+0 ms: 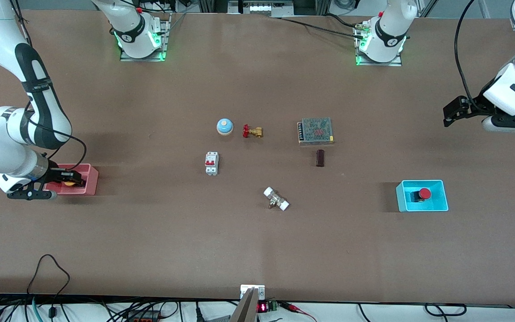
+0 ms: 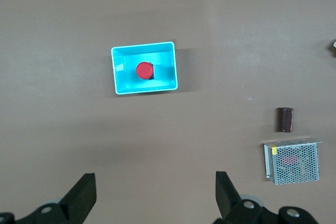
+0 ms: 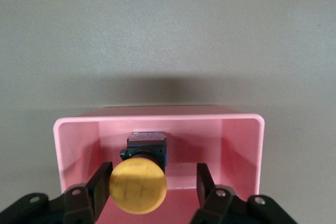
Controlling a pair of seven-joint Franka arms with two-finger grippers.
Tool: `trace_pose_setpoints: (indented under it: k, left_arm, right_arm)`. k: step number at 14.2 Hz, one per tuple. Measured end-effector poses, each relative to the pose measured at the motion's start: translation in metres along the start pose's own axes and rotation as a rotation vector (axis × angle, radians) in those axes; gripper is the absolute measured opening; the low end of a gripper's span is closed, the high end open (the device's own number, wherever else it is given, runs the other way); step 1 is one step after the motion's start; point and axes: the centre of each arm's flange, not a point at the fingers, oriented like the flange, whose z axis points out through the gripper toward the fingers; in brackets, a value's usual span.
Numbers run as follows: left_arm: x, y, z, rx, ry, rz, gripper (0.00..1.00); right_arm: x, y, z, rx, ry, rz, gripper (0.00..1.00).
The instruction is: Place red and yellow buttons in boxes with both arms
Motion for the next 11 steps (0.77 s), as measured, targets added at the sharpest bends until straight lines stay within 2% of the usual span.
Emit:
trace_pose_setpoints:
  k: [1, 3, 4, 7, 11]
  left_arm:
    - [0.0, 0.0, 0.0, 0.0, 0.0, 0.0, 1.0]
    - [0.0, 0.001, -0.001, -0.002, 0.001, -0.031, 1.0]
    - [0.001, 0.002, -0.003, -0.002, -0.008, -0.06, 1.0]
    - [0.008, 0.006, -0.012, -0.002, -0.036, -0.077, 1.0]
    - [0.017, 0.008, -0.014, -0.003, -0.034, -0.05, 1.0]
  right_arm:
    - [0.0, 0.0, 0.0, 0.0, 0.0, 0.0, 0.76]
    - [0.001, 0.0, -0.002, -0.001, 0.005, 0.0, 0.95]
    - [0.003, -0.001, -0.008, -0.002, 0.015, -0.002, 1.0]
    - [0.004, -0.008, -0.057, -0.007, 0.007, -0.013, 1.0]
    - [-0.008, -0.056, -0.174, -0.019, 0.036, -0.081, 1.0]
